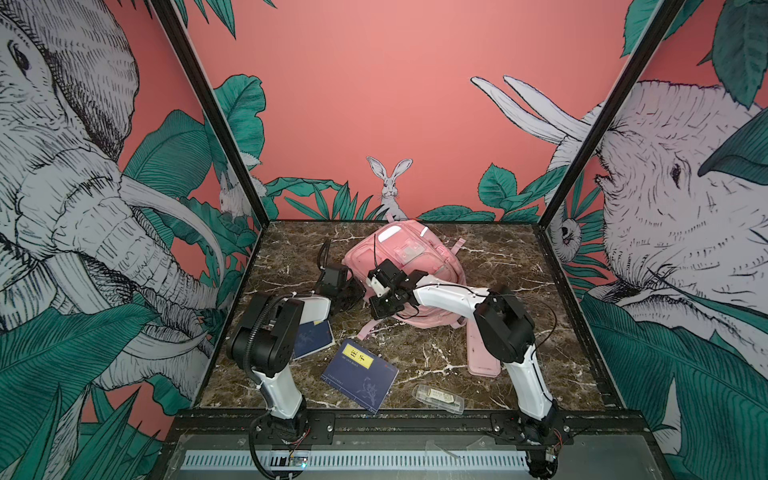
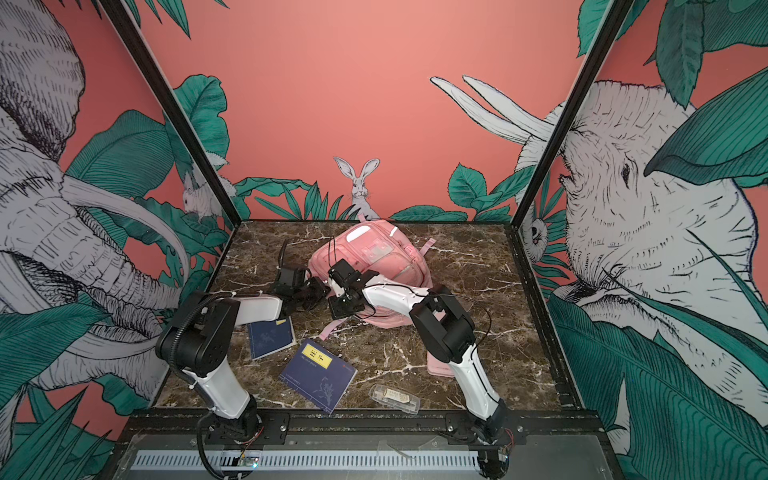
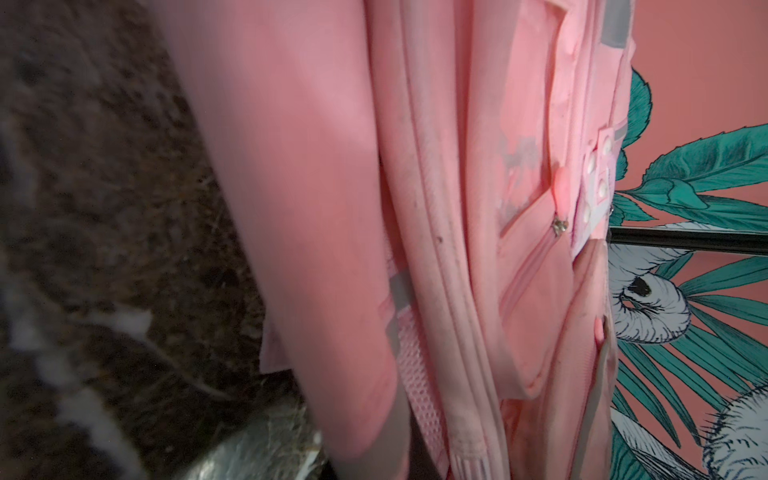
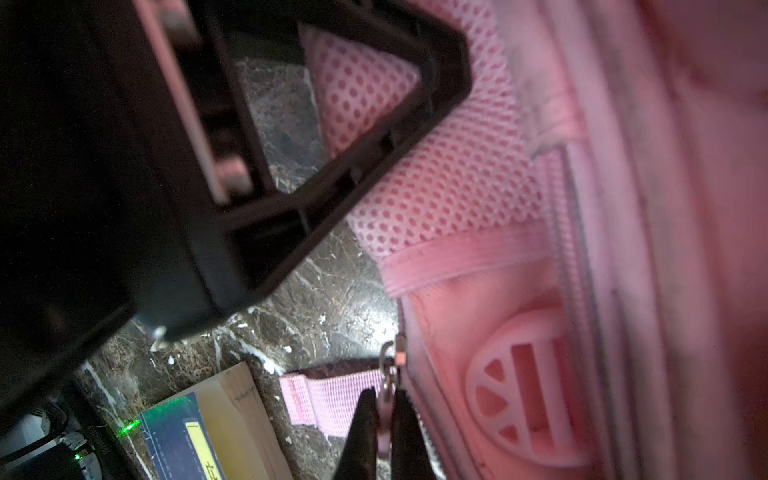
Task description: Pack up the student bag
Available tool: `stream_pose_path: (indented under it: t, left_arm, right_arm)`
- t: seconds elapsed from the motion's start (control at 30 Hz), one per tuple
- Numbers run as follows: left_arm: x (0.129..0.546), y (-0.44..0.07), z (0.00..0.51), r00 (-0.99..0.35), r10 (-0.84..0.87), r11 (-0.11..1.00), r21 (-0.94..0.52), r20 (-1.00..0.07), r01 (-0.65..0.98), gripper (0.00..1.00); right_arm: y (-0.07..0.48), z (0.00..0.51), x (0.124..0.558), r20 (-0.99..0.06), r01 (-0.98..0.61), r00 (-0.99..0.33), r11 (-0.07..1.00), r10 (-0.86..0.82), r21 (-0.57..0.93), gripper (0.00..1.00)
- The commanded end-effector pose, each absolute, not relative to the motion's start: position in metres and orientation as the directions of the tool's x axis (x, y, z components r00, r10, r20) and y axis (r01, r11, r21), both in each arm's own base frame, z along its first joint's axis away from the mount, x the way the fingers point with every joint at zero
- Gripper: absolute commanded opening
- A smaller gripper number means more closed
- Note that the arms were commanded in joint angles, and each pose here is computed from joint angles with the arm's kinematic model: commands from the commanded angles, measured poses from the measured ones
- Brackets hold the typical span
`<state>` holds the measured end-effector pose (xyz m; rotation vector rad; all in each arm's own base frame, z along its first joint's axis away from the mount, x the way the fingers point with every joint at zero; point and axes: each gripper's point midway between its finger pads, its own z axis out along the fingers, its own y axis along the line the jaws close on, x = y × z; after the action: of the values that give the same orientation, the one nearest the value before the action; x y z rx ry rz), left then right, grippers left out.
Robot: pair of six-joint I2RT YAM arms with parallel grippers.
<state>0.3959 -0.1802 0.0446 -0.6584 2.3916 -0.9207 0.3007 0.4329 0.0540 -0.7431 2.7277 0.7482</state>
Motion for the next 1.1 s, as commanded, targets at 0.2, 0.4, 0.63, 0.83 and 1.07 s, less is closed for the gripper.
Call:
stream_pose_path:
  t: [0.2,0.4,0.63,0.83,1.07]
  left_arm:
    - [0.408,-0.194,0.059,-0.757,-0.588,0.624,-0.756,-0.284,-0.2,0.1]
    - [0.413,-0.182,0.061,-0.742,-0.599,0.629,-0.75,-0.3,-0.204,0.1]
    - [0.42,-0.169,0.067,-0.747,-0.584,0.65,-0.735,-0.318,-0.195,0.14]
    - [0.422,-0.17,0.077,-0.774,-0.516,0.705,-0.695,-0.367,-0.141,0.32]
    - [0.424,-0.167,0.082,-0.802,-0.435,0.771,-0.629,-0.41,-0.097,0.75]
  right_arm:
    - [0.455,0.062,0.279,-0.339,-0.582,-0.813,0.67,-0.473,0.461,0.1]
    - [0.431,0.075,0.28,-0.389,-0.592,-0.8,0.703,-0.456,0.394,0.34]
    - [0.379,0.108,0.284,-0.507,-0.591,-0.751,0.772,-0.422,0.233,0.51]
    - [0.316,0.152,0.293,-0.683,-0.459,-0.685,0.878,-0.254,0.133,0.98]
    - [0.306,0.156,0.295,-0.629,-0.418,-0.763,0.856,-0.151,0.302,0.98]
